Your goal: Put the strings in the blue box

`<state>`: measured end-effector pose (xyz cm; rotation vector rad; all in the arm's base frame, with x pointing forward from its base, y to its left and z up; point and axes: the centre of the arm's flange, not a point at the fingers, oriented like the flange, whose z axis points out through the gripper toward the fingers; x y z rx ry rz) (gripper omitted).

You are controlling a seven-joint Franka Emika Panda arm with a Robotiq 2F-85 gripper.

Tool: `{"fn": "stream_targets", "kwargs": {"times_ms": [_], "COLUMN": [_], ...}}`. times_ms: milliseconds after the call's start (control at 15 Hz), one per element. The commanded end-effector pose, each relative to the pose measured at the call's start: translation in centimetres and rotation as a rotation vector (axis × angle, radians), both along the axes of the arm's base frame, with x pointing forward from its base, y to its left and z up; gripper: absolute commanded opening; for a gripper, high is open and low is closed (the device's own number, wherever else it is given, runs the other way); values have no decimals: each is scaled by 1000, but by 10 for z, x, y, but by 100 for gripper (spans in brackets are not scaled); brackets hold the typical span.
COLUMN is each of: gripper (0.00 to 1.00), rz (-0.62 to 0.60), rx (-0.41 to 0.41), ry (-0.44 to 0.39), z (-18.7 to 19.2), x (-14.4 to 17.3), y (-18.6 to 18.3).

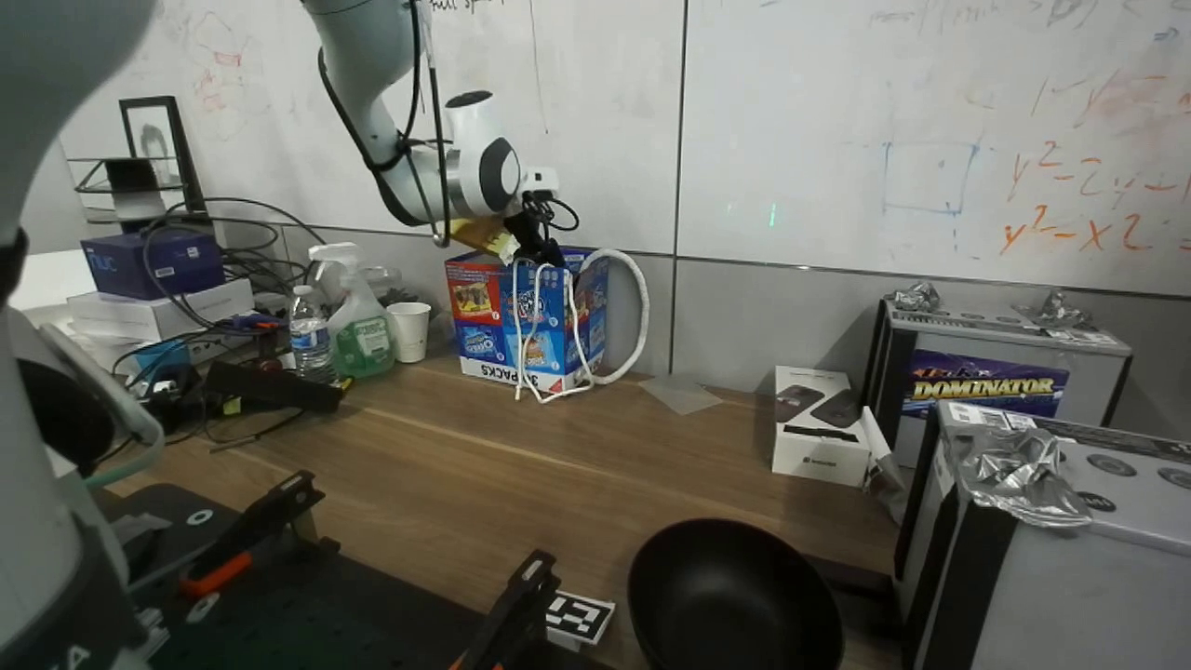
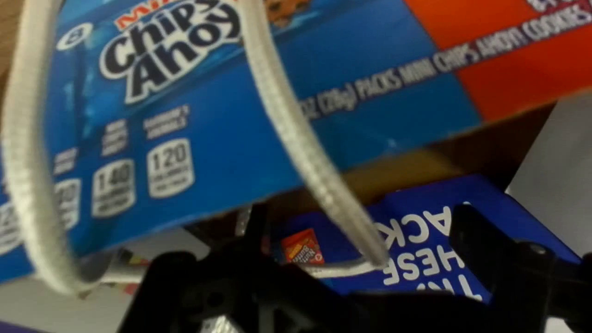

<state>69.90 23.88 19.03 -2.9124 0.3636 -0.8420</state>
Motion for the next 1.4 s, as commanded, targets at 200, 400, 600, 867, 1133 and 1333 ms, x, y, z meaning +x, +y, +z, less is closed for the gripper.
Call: {"fn": "stream_targets", "kwargs": {"times_ms": [200, 400, 600, 867, 1133, 1333], "gripper": [100, 100, 100, 100, 100, 100], "rz": [20, 19, 9, -41, -60, -59], "rx": [-194, -265, -320, -394, -431, -414], "ry": [-107, -131, -115, -60, -17, 90], "z": [32, 39, 44, 55, 69, 75], "x": [-38, -48, -56, -72, -92, -110], "y": [16, 18, 15, 2, -11, -19]}}
